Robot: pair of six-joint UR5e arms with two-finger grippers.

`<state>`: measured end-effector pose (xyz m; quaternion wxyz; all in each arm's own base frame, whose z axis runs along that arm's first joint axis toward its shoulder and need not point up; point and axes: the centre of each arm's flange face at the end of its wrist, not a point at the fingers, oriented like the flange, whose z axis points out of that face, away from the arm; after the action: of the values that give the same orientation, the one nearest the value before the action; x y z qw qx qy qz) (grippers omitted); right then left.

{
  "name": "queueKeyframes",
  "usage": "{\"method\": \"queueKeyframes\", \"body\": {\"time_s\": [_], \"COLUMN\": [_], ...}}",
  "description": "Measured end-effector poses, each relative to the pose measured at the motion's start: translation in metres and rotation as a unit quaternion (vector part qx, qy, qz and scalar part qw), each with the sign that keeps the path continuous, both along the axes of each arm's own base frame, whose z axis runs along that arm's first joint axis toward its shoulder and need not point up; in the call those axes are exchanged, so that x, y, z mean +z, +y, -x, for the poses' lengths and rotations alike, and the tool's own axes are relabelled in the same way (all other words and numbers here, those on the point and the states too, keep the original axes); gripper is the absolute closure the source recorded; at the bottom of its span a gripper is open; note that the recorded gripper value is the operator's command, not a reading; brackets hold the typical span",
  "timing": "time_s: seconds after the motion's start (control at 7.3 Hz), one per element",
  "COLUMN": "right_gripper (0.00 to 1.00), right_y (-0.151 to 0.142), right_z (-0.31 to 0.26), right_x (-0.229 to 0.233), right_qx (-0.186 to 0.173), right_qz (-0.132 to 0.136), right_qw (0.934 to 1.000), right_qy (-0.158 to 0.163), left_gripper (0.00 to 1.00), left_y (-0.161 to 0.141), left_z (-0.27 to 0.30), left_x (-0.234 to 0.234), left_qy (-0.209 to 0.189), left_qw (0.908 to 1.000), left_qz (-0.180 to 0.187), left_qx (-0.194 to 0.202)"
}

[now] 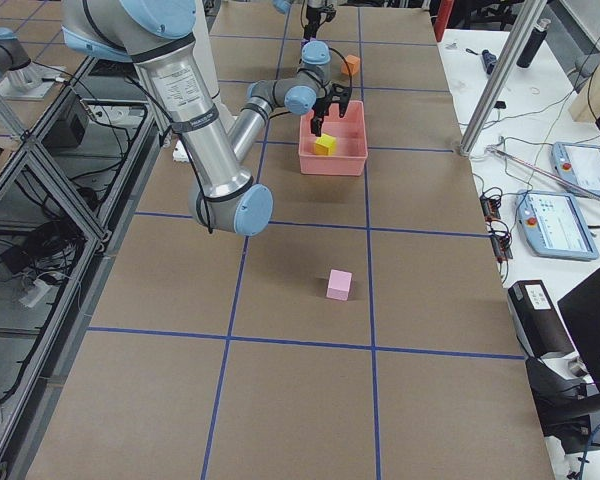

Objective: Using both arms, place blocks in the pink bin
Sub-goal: 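Carry the yellow cube into the pink bin and release it with the right gripper, then grasp the purple cube with the left gripper while the right gripper withdraws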

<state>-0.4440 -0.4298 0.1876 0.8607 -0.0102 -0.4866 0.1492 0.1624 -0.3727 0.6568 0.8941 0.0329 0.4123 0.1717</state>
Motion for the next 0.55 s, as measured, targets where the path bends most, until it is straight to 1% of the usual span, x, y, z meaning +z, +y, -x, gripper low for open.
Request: {"method": "queueKeyframes", "body": {"time_s": [0.14, 0.27, 0.41, 0.55], "right_gripper": [0.02, 0.03, 0.04, 0.06], "right_y": [-0.013, -0.026, -0.040, -0.055], "right_z": [-0.021, -0.043, -0.067, -0.096], "right_x": [0.004, 0.018, 0.039, 0.064], "right_qx": [0.001, -0.005, -0.017, -0.031], "right_qz": [-0.001, -0.010, -0.027, -0.044], "right_qw": [1.0000, 0.9999, 0.9994, 0.9982], "right_qy": [-0.002, 0.003, 0.014, 0.027], "left_gripper": [0.84, 1.00, 1.00, 1.00], "left_y": [0.000, 0.000, 0.000, -0.004], "left_z": [-0.001, -0.001, -0.001, -0.006], "left_x": [0.001, 0.002, 0.002, -0.008], "left_qy": [-0.004, -0.006, -0.007, 0.002], "left_qw": [1.0000, 1.0000, 0.9998, 0.9987], "left_qz": [-0.002, -0.001, 0.013, 0.040], "left_qx": [0.000, -0.002, -0.012, -0.032]}}
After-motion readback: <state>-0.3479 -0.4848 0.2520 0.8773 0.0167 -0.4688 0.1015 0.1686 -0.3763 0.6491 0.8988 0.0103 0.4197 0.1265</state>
